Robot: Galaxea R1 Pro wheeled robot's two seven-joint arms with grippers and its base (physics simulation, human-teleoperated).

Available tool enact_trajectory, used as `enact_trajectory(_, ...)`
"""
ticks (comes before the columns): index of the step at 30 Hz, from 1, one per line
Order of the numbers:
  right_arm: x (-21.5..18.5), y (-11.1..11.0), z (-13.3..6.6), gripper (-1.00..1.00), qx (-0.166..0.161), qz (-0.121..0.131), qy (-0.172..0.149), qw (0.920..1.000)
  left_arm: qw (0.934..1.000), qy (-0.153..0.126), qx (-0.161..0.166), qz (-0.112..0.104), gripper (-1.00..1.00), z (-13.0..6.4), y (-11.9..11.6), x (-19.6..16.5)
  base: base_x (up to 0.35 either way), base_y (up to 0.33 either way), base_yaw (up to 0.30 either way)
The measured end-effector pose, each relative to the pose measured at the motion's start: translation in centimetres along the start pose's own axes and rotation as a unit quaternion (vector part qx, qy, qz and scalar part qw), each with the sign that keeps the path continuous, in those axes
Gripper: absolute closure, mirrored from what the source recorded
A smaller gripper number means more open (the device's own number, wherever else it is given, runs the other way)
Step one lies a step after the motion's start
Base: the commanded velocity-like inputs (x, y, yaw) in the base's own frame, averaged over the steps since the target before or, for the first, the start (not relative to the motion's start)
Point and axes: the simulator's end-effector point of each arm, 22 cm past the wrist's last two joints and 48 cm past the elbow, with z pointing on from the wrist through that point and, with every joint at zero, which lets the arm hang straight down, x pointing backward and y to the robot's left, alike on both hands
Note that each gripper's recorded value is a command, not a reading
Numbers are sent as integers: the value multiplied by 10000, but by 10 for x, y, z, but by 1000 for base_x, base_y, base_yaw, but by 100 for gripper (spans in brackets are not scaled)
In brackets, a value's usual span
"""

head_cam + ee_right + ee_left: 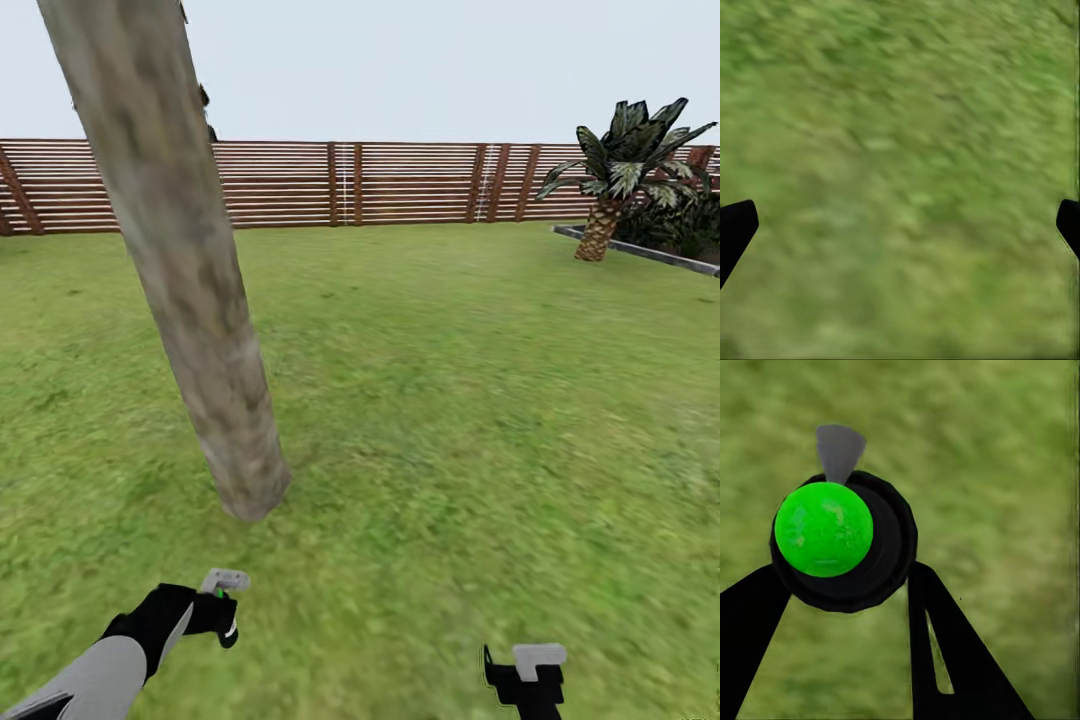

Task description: In the garden, pick up the pesticide atomizer on the floor and spray pesticide onto both trees until each tree trunk is fully covered.

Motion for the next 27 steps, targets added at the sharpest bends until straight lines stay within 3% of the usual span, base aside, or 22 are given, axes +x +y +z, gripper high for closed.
enact_trajectory(9, 0, -1, 0, -100, 18, 35, 6, 10000, 10000, -30, -58, -15, 100, -2, 7, -3, 247, -147, -38)
enact_trajectory(15, 1, 0, 0, -100, 12, 31, 15, 10000, 9998, -97, -157, -11, 100, -5, 19, -8, 56, -18, -1)
enact_trajectory(19, 1, 0, 0, -100, 10, 24, 18, 10000, 9992, -229, -328, 17, 100, -12, 37, -19, 4, -1, 0)
enact_trajectory(23, 2, 0, 0, -100, 1, 23, 21, 10000, 9983, -179, -551, -72, 100, -22, 70, -17, -6, 0, 0)
enact_trajectory(24, 3, 2, -1, -100, -27, 6, 35, 10000, 9979, -291, -495, -284, 100, -30, 65, -47, -13, 0, 0)
enact_trajectory(25, 3, 1, -1, -100, -24, 8, 32, 10000, 9965, -596, -495, -314, 100, -43, 67, -90, -9, 0, 0)
enact_trajectory(27, 3, 1, -1, -100, -24, 5, 35, 10000, 9968, -542, -511, -286, 100, -41, 68, -83, -4, 0, 0)
